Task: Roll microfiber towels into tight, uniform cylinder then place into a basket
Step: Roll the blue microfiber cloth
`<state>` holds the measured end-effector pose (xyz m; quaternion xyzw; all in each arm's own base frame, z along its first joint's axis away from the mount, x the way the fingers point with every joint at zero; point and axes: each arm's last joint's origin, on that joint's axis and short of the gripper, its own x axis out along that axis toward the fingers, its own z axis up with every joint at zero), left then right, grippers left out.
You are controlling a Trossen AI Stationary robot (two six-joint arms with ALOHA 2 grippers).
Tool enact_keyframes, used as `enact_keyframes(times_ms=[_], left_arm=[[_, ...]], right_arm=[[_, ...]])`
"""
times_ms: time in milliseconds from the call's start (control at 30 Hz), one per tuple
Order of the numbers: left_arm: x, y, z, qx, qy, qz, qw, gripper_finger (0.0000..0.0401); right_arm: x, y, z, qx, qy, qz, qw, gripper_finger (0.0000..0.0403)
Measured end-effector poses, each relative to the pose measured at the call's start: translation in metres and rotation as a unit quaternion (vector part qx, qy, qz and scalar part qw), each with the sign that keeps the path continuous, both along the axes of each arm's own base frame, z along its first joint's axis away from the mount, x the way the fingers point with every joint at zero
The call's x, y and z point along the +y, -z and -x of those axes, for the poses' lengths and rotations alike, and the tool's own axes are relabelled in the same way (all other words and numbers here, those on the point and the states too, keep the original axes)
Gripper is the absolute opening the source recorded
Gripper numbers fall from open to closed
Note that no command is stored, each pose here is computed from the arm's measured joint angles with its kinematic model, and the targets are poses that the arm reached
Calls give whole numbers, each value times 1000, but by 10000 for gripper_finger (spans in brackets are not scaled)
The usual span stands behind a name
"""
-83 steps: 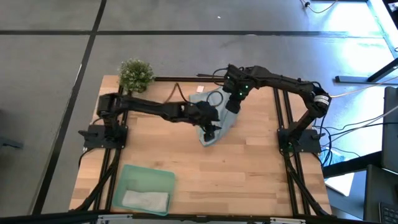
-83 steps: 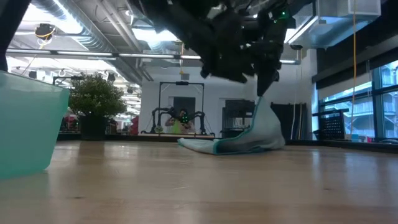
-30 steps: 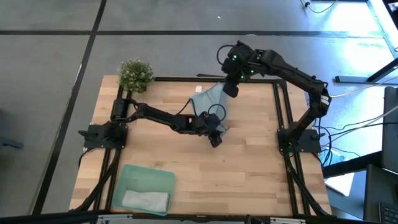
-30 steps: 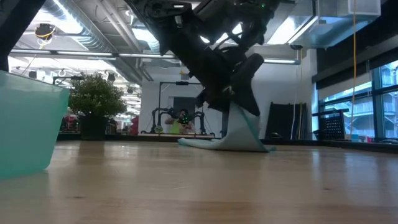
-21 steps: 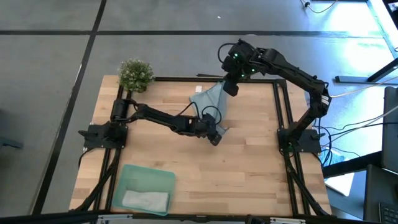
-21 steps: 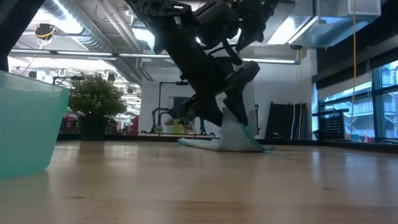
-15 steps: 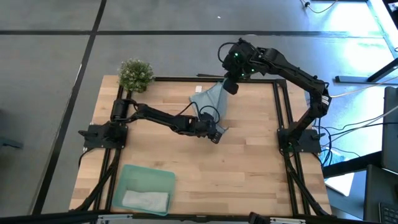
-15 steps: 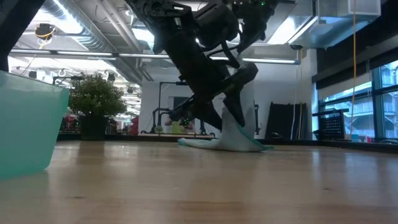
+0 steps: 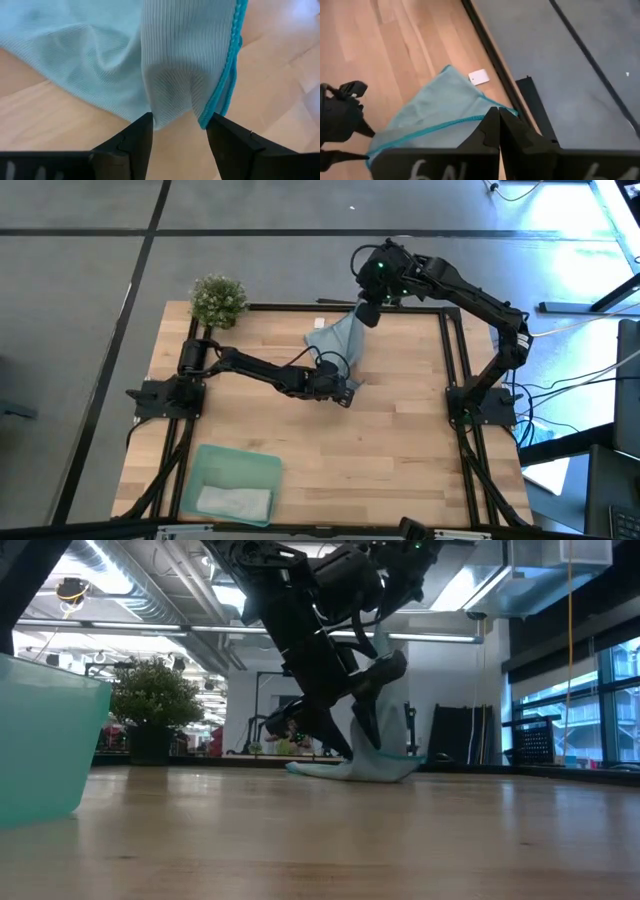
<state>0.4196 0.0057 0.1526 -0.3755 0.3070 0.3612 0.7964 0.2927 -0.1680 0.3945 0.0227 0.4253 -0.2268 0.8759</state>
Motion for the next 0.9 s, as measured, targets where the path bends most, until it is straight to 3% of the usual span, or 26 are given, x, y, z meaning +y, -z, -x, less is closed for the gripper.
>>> enact_keyframes(times_ms=[267,567,900], left_arm=[[3,-12,5,-4,-46,-49,998,176],[20,-11,9,19,-59,-40,997,166],[27,-11,10,31,-43,-55,997,40]], right_arm=[[-3,-1,0,8,28,32,999,0],[-1,-14,2,-10,29,40,999,0],[3,-46,9,-55,31,63,996,0]])
